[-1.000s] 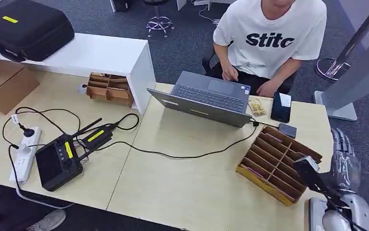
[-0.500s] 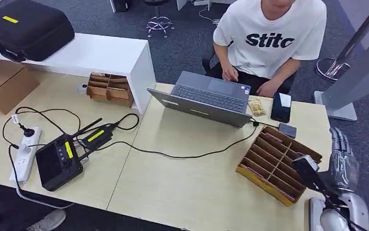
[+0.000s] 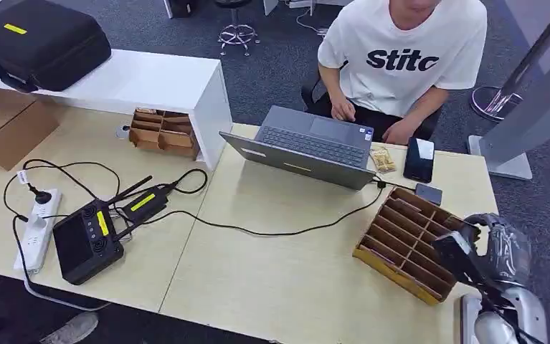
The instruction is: Pass the card to the sensor for recognition and then transmit it.
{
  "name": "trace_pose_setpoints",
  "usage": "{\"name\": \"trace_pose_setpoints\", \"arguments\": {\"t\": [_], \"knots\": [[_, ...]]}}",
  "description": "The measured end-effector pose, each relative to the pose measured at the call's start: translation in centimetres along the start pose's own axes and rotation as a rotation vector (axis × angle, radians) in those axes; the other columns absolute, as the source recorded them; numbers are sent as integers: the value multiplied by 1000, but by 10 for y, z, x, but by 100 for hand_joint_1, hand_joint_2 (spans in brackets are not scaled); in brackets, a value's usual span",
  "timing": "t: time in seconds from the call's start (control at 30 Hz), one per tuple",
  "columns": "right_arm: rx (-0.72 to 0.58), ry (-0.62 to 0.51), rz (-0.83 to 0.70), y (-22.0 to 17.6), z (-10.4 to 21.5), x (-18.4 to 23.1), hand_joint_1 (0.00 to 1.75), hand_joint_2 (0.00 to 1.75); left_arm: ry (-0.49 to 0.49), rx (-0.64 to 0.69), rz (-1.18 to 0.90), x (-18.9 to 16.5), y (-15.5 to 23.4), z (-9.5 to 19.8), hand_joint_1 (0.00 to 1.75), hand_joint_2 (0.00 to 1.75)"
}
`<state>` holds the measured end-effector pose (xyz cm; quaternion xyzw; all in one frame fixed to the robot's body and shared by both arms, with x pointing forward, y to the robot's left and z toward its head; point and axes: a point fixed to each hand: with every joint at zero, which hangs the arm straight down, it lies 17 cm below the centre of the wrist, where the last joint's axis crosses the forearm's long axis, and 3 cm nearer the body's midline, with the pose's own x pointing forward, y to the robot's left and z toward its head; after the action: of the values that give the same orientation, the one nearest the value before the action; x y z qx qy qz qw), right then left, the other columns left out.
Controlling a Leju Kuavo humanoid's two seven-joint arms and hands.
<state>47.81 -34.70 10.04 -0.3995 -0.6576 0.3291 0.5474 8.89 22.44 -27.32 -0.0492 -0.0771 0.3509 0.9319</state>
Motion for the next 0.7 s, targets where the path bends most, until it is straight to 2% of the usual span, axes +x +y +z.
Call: {"name": "trace_pose_setpoints", "arguments": {"t": [0.2, 0.47, 0.53, 0.7], "knots": [[-1, -5, -1, -1, -1, 1, 159, 175, 0, 0, 0, 0, 0, 0, 0, 175], [-3, -13, -6, -1, -1, 3, 159, 175, 0, 1, 0, 0, 0, 0, 0, 175], [-3, -13, -6, -1, -1, 3, 154, 175, 0, 1, 0, 0, 0, 0, 0, 175], [-15, -24, -12, -5, -2, 6, 164, 175, 0, 1, 0, 0, 0, 0, 0, 175]]}}
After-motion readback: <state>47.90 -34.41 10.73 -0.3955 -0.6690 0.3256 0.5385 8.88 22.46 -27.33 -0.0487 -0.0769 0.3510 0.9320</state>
